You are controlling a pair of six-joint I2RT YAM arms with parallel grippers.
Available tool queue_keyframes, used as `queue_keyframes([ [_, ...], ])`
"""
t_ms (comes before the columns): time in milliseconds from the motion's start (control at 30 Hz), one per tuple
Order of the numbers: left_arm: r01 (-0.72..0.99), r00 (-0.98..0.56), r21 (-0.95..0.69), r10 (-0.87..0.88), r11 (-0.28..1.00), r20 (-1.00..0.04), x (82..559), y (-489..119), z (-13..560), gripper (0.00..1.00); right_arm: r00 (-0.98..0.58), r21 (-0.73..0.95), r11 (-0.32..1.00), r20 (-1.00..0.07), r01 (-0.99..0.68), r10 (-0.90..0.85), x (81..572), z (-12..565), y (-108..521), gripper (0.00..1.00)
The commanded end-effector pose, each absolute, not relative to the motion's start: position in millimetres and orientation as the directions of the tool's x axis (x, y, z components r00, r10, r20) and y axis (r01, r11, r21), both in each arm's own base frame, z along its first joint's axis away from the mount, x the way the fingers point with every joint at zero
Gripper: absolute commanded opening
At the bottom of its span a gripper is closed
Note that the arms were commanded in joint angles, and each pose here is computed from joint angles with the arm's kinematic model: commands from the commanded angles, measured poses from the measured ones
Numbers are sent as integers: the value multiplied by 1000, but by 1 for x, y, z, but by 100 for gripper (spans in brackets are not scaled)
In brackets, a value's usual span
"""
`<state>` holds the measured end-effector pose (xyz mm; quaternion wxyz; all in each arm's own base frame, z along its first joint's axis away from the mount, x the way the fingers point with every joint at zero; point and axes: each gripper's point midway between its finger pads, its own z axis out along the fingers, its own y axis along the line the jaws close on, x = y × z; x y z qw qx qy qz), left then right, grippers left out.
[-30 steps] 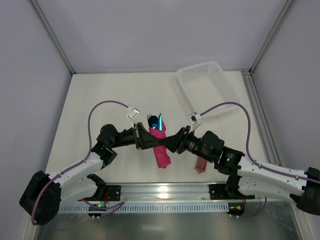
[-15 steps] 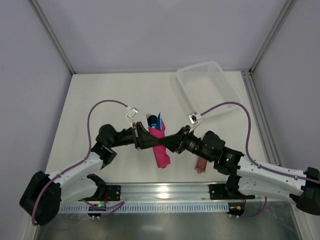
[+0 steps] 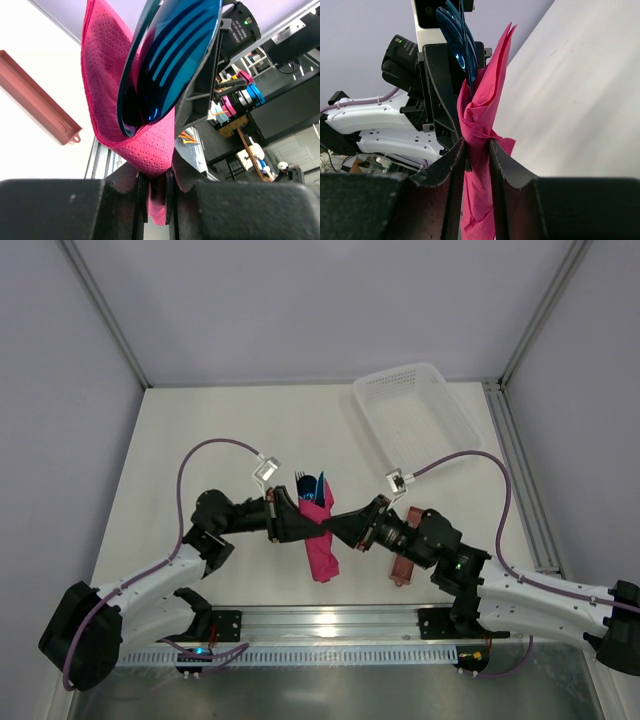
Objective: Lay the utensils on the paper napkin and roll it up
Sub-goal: Roll the napkin.
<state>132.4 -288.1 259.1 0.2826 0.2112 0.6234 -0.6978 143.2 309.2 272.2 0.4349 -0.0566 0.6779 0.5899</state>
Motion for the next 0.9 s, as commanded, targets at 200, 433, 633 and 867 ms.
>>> queue_keyframes([
  [200,718,-694,-674,-116,-171,-710,117,-290,295,0,-580,744,195,-633,-639,512,141,313,307,15],
  [433,709,-704,-684,-107,-171,-703,116,-291,292,0,-586,740,166,-630,-652,510,139,319,313,22],
  [633,708,-705,-686,-106,-167,-701,117,-293,289,0,-589,744,166,-627,-647,510,141,316,317,16],
  [867,688,-725,-711,-95,-146,-682,122,-296,287,16,-579,736,139,-621,-663,528,138,323,312,4],
])
